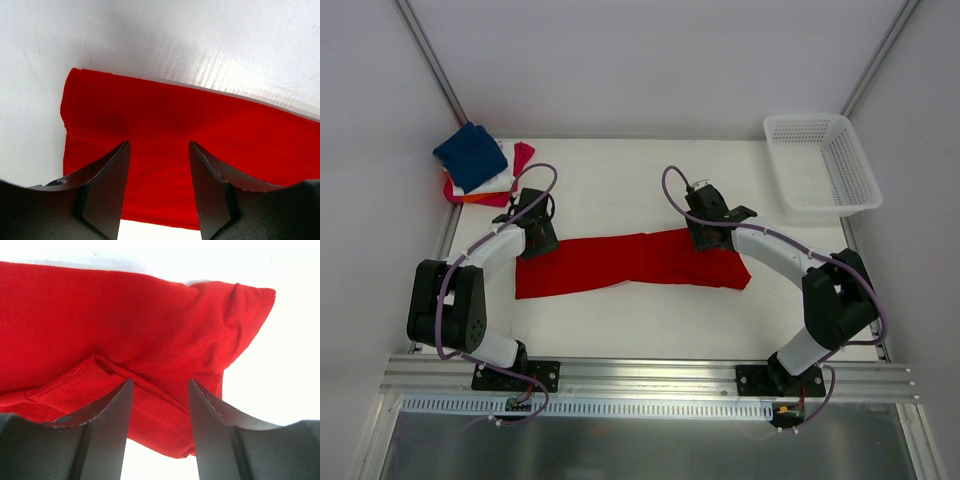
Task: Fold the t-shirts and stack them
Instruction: Fold the tshirt
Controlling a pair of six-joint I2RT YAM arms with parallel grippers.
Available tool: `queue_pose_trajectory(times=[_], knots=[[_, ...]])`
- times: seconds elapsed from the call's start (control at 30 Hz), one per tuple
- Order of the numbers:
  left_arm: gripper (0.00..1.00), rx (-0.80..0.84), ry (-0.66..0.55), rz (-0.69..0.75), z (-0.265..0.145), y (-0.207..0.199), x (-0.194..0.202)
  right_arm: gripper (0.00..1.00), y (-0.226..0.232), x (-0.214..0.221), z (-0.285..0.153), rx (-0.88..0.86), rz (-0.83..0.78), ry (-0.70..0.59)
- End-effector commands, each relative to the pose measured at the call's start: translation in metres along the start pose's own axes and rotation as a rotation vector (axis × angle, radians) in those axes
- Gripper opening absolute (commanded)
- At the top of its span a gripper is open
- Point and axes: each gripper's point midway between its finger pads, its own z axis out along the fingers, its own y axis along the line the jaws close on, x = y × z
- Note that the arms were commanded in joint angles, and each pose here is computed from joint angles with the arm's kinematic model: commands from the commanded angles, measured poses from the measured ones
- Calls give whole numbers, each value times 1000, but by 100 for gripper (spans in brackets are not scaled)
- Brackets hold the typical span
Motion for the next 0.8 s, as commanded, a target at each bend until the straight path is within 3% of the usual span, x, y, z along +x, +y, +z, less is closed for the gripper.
queue_pose_trajectory(times=[0.0,0.77], knots=[[50,-17,27,25,0,4,12,51,-1,3,4,19,-20,3],[53,-3,99,32,10,-2,30,53,28,47,52,-55,150,77]])
